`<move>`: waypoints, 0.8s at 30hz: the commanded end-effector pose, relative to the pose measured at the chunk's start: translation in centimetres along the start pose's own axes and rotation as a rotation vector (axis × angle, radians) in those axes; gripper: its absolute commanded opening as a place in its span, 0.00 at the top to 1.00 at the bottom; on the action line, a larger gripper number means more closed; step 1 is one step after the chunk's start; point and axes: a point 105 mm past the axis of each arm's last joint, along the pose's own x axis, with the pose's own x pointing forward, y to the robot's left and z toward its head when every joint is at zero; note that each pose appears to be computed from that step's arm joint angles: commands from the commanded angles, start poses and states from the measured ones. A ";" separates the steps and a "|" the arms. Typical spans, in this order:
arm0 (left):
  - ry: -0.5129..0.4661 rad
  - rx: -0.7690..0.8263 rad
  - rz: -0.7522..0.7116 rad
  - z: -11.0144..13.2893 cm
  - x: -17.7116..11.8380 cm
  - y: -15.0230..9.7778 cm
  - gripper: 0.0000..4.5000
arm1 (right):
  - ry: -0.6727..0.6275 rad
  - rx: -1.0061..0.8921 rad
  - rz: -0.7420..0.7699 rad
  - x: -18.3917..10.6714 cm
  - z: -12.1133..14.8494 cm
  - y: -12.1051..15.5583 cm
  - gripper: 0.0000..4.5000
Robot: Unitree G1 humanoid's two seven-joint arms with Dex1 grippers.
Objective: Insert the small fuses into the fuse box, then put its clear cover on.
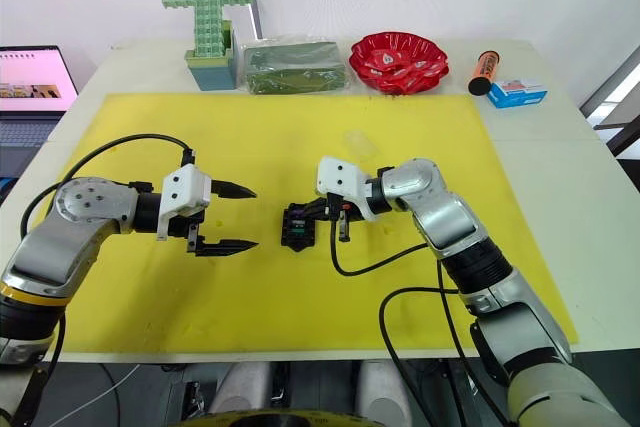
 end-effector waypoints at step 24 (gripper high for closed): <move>-0.021 0.042 0.005 0.8 0.2 0.0 0.00 | 0.102 -0.102 0.038 0.2 1.1 0.3 1.00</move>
